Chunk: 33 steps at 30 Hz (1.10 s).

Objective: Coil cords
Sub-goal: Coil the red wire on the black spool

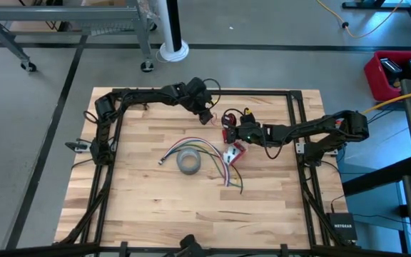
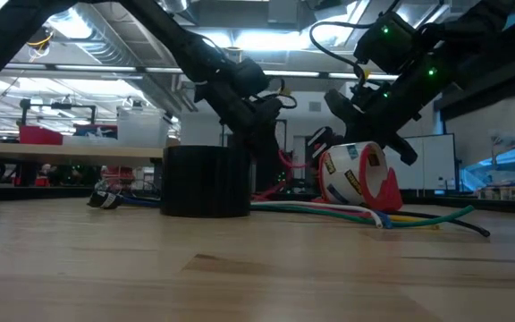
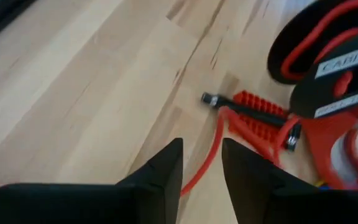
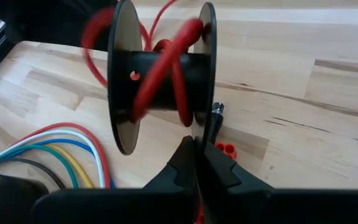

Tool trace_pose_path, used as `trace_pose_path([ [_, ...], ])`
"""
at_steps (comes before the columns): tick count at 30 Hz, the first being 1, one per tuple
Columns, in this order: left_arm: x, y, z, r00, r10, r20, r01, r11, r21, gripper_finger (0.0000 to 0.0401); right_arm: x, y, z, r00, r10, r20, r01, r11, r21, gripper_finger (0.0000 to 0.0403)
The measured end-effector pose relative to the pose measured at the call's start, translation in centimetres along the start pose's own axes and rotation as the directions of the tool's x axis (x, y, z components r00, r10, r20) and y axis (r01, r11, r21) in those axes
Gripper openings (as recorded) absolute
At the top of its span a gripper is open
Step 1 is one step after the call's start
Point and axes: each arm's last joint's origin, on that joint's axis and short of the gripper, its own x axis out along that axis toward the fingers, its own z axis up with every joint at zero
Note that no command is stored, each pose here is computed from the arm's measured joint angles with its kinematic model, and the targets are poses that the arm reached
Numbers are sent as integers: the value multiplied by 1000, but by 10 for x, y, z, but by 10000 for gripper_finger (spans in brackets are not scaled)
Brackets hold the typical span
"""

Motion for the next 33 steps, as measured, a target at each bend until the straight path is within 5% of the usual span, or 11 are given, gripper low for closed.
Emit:
trace_pose_path([
  [13, -1, 4, -13, 984, 134, -121, -128, 990, 59, 84, 0, 1, 0, 1000, 15, -15, -15, 1000, 2, 5],
  [24, 3, -20, -18, 964, -200, -176, 215, 974, 66, 50, -10, 6, 3, 981, 149, -121, -148, 989, 18, 5],
  [33, 2, 5, -39, 947, -196, -253, 199, 980, -13, 27, -49, -21, 4, 959, 266, -99, -254, 961, 113, 5],
])
